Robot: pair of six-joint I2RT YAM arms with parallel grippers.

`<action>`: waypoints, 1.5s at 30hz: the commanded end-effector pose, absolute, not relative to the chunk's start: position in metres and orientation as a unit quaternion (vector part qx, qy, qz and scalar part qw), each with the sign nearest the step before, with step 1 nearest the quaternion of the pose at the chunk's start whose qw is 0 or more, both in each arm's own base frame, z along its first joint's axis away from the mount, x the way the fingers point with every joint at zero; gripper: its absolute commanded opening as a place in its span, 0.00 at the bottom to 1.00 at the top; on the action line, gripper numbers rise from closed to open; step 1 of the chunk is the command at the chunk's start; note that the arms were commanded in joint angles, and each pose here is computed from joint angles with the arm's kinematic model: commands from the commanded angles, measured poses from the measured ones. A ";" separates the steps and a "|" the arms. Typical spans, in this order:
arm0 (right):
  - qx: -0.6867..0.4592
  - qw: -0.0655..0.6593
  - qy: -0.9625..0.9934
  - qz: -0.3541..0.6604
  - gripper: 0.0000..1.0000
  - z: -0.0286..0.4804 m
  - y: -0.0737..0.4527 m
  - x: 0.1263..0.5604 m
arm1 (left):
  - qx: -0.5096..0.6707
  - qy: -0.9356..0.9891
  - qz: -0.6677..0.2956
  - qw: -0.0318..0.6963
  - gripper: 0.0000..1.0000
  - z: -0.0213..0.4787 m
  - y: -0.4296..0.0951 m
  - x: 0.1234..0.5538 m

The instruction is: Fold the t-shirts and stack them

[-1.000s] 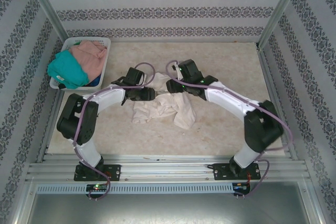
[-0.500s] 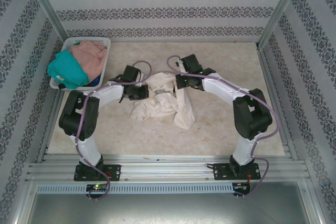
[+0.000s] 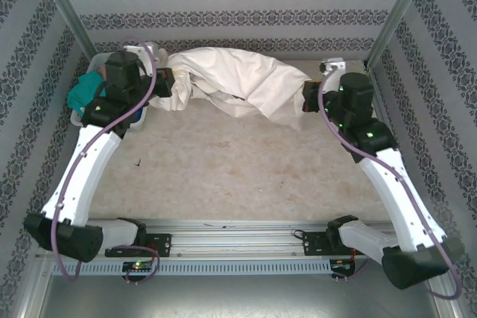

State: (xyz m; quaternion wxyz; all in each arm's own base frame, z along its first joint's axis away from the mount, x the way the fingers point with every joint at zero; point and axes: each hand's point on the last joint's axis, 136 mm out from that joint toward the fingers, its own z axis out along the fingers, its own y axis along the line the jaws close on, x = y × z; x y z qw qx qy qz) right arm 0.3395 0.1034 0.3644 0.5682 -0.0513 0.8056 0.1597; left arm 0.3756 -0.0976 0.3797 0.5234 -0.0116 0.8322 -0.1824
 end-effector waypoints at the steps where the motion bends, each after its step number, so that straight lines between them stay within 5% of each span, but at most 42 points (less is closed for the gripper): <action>1: -0.018 0.548 0.822 0.151 0.00 0.348 0.084 0.340 | -0.026 0.847 -0.141 0.513 0.00 0.371 -0.083 0.375; 10: 0.095 0.408 0.902 0.105 0.00 0.228 0.033 0.460 | -0.019 0.933 -0.171 0.317 0.08 0.214 -0.119 0.517; 12: 0.114 0.366 0.919 0.090 0.31 0.195 0.020 0.491 | -0.037 0.944 -0.163 0.283 0.34 0.182 -0.115 0.551; 13: 0.122 0.338 0.930 0.081 0.38 0.177 0.014 0.499 | -0.047 0.952 -0.151 0.262 0.46 0.169 -0.111 0.562; 15: 0.130 0.299 0.943 0.065 0.62 0.159 0.009 0.500 | -0.045 0.964 -0.127 0.230 0.54 0.156 -0.108 0.567; 18: 0.140 0.287 0.945 0.075 0.71 0.145 0.012 0.471 | -0.042 0.975 -0.095 0.199 0.71 0.150 -0.103 0.548; 20: 0.151 0.277 0.946 0.082 0.77 0.132 0.020 0.435 | -0.039 0.973 -0.088 0.210 0.99 0.152 -0.102 0.530; 26: 0.202 0.235 0.951 0.006 0.83 0.077 0.028 0.323 | -0.095 0.951 -0.127 0.264 1.00 0.150 -0.089 0.429; 32: 0.254 0.216 0.942 -0.028 0.85 0.052 0.018 0.270 | -0.118 0.961 -0.164 0.191 0.97 0.080 -0.106 0.352; 38: 0.258 0.189 0.948 -0.012 0.78 0.035 0.025 0.268 | -0.119 0.965 -0.163 0.166 0.90 0.039 -0.114 0.372; 45: 0.253 0.187 0.949 0.024 0.69 0.023 0.044 0.279 | -0.128 0.951 -0.184 0.212 0.90 0.056 -0.116 0.424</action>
